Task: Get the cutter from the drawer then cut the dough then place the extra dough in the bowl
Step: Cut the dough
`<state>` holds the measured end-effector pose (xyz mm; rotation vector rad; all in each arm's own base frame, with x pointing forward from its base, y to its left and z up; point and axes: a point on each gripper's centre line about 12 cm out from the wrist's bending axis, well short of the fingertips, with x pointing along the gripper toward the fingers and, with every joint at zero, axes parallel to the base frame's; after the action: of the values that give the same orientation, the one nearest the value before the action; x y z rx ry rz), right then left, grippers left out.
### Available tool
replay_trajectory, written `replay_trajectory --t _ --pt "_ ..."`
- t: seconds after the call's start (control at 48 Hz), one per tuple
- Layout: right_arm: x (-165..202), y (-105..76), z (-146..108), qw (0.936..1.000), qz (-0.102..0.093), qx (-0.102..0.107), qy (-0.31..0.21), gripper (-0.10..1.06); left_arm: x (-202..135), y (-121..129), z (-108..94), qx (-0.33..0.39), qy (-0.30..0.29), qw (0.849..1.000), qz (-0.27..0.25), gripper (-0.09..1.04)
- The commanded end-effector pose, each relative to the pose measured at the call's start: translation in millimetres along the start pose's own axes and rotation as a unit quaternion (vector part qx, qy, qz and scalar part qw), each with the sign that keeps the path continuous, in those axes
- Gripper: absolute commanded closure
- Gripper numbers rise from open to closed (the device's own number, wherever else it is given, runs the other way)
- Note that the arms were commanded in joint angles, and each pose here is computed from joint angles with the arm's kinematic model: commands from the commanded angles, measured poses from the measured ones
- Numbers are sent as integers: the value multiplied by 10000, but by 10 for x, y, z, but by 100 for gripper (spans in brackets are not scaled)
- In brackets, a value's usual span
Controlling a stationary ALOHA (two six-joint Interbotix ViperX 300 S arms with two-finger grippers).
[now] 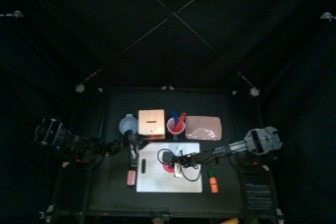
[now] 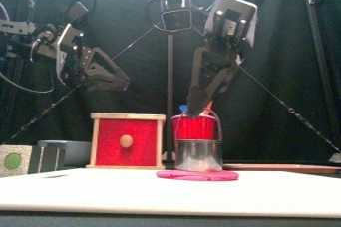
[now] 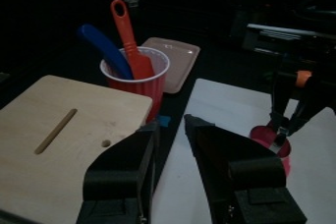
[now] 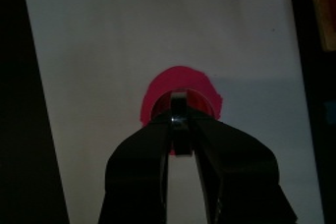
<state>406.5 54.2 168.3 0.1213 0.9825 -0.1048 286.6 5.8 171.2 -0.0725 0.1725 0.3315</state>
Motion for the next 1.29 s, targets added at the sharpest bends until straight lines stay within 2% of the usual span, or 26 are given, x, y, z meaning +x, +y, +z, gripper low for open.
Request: replay_trajectory --t 0.021,0.562,1.292 --pt "-72 1 91 9998 54 28 -179 43 22 -18 53 -32 -90 10000 -7 25" --pt "-268 28 231 9994 57 23 -348 43 26 -2 57 -40 -91 9999 20 25" --pt "-136 69 158 9993 194 210 -235 43 13 41 -5 -149 79 9997 147 26"
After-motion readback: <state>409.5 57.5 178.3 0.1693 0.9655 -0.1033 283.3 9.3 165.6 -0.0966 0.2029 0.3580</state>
